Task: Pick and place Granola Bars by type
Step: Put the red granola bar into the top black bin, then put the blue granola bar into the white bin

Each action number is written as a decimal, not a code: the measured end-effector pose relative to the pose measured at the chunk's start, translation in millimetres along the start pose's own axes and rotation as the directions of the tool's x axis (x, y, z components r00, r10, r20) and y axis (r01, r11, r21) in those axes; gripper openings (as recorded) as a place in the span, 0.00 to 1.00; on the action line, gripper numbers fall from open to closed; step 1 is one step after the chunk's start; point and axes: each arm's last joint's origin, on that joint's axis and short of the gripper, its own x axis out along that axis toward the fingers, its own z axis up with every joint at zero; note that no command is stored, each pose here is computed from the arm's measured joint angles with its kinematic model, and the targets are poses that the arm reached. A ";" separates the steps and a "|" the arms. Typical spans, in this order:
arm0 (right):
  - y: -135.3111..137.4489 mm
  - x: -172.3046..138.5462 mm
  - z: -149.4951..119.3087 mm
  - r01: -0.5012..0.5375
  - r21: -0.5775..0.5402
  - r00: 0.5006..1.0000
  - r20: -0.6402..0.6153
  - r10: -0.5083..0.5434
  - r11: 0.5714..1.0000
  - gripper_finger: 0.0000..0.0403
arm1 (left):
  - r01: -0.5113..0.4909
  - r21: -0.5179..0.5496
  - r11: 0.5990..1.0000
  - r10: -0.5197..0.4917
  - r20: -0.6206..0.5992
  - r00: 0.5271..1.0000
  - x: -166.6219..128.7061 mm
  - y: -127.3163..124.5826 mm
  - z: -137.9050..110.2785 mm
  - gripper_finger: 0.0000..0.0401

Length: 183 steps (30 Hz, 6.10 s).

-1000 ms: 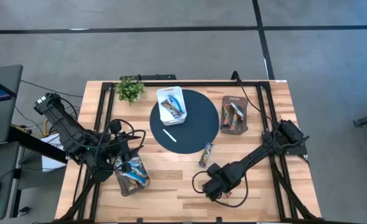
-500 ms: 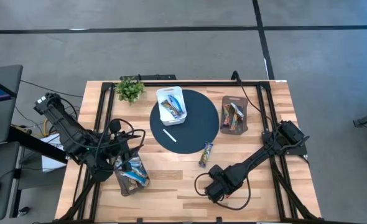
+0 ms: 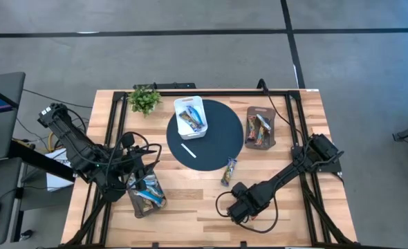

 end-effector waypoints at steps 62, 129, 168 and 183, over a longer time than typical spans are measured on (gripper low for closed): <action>26.2 -37.2 14.3 -0.114 -0.258 0.983 0.110 0.146 0.959 0.15 | -0.037 -0.036 0.999 0.038 0.018 0.999 0.0 1.4 -0.2 0.38; -234.1 -114.3 158.8 0.330 0.128 0.904 0.243 -0.353 0.935 0.15 | -0.079 -0.329 0.941 0.105 0.063 0.993 -0.2 3.6 1.0 0.38; -122.5 -98.8 96.4 0.077 -0.377 0.874 0.471 0.119 0.923 0.59 | -0.115 -0.378 0.919 0.160 0.092 0.983 1.3 4.2 1.7 0.38; -86.8 -1.4 92.3 0.206 -0.415 0.963 0.248 -0.107 0.886 0.59 | -0.192 -0.257 0.947 0.191 -0.027 0.981 37.6 -29.2 -8.2 0.38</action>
